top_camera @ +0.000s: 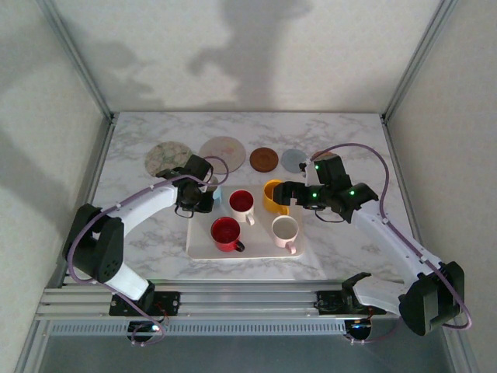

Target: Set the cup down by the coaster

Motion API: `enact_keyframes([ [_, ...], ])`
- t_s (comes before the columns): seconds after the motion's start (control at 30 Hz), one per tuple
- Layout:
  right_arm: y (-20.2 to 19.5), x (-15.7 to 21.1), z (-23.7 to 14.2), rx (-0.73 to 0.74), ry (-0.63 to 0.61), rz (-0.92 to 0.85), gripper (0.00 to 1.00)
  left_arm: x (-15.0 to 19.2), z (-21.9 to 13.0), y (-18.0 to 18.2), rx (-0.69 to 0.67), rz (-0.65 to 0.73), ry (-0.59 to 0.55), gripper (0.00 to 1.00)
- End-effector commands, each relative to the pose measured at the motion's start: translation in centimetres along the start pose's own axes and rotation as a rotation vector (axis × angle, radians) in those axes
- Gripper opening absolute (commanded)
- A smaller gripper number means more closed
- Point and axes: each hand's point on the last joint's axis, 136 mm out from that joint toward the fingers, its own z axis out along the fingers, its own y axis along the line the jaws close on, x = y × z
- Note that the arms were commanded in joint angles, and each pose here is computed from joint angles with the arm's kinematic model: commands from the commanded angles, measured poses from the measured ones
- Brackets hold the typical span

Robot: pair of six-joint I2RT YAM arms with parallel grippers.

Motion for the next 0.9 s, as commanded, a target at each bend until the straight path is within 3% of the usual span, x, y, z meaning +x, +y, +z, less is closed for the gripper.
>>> enact_keyframes([
  [0.0, 1.6, -1.1, -0.5, -0.037, -0.028, -0.049, 0.99, -2.2, -2.0, -0.6, -0.006, 0.002, -0.080, 0.06],
  [0.1, 2.2, -1.5, -0.8, -0.058, -0.034, -0.055, 0.99, -2.8, -3.0, -0.6, -0.010, 0.000, -0.107, 0.00],
  [0.57, 6.7, -3.4, -1.7, -0.166, -0.030, -0.125, 0.99, -6.6, -10.1, -0.5, -0.017, -0.032, -0.288, 0.00],
  [0.87, 9.8, -3.7, -0.3, -0.197, 0.018, -0.179, 0.99, -7.9, -11.0, 2.4, -0.055, -0.056, -0.320, 0.00],
])
